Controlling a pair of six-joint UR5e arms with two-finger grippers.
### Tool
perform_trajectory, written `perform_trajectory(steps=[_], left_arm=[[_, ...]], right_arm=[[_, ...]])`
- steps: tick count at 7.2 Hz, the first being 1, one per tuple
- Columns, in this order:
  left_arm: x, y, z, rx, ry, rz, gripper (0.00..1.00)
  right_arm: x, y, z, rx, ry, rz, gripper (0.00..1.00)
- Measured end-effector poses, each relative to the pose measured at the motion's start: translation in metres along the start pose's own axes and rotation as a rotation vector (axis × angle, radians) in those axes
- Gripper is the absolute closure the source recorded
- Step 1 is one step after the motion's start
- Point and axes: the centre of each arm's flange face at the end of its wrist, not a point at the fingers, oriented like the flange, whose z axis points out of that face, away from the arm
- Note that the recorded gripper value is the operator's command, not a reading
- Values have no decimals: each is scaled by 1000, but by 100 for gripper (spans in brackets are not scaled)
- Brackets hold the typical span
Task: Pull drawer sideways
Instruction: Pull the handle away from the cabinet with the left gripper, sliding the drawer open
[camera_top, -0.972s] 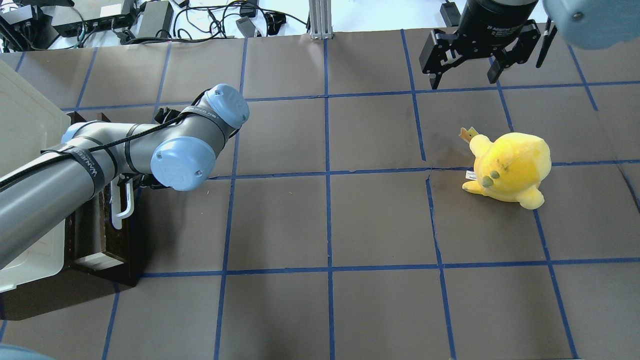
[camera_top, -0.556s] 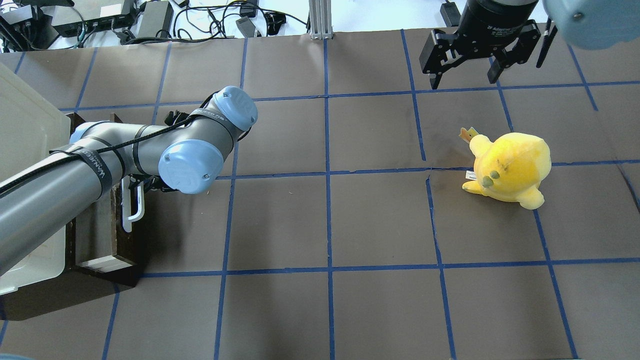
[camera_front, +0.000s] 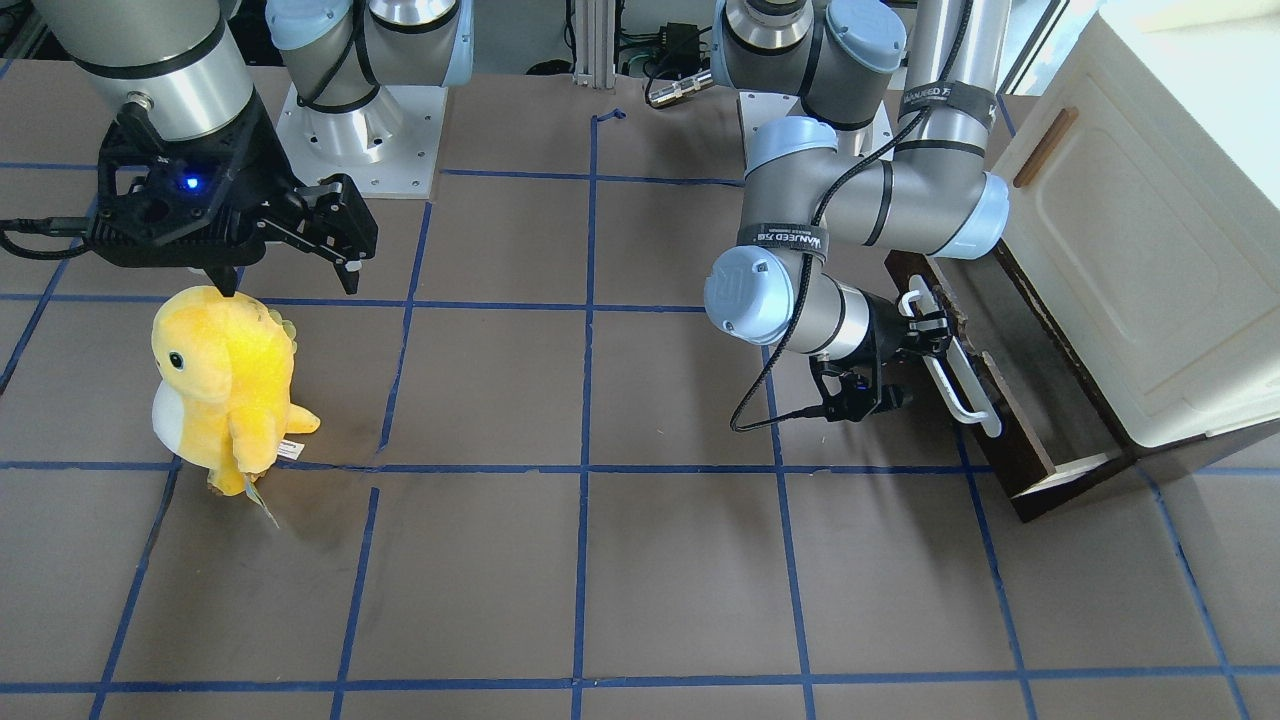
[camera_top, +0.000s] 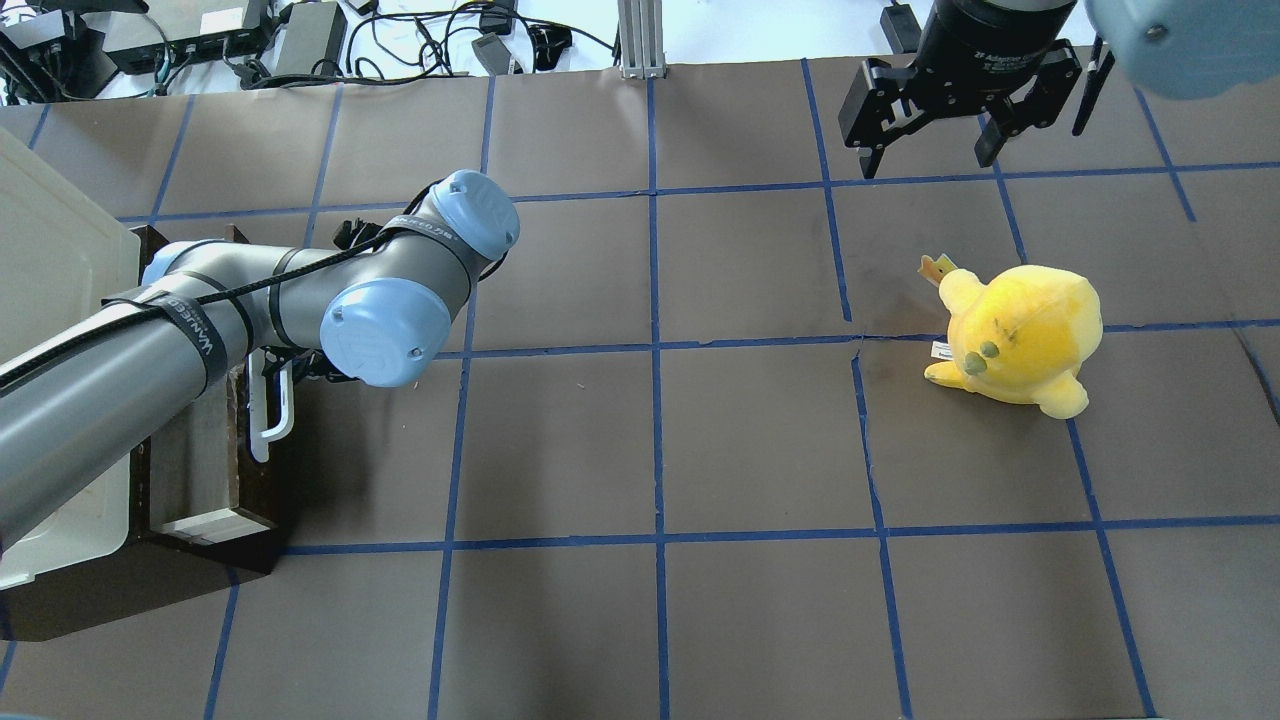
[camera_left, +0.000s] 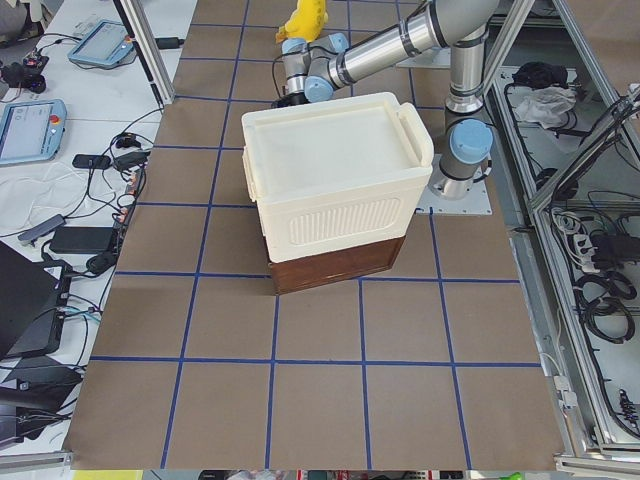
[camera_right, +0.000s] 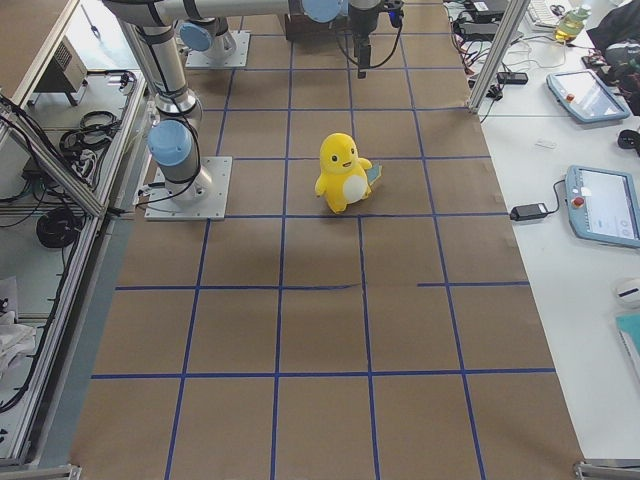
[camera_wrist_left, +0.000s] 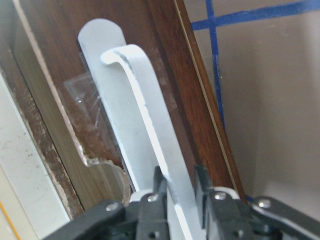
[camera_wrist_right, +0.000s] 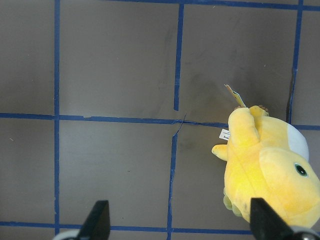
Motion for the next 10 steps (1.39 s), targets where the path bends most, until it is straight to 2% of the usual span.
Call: perform_trajectory(steps=[3, 6, 7, 8, 9, 10], left_arm=[[4, 0, -13, 23, 6, 3, 87], [5, -1, -17, 29, 9, 4, 82], [5, 0, -17, 29, 8, 7, 62], [6, 0, -18, 29, 6, 11, 49], [7, 0, -18, 30, 4, 12, 38], [7, 1, -19, 32, 1, 13, 37]], right_arm=[[0, 0, 0, 0, 0, 0, 0], [0, 0, 0, 0, 0, 0, 0], [0, 0, 0, 0, 0, 0, 0], [0, 0, 0, 0, 0, 0, 0], [0, 0, 0, 0, 0, 0, 0], [0, 0, 0, 0, 0, 0, 0]])
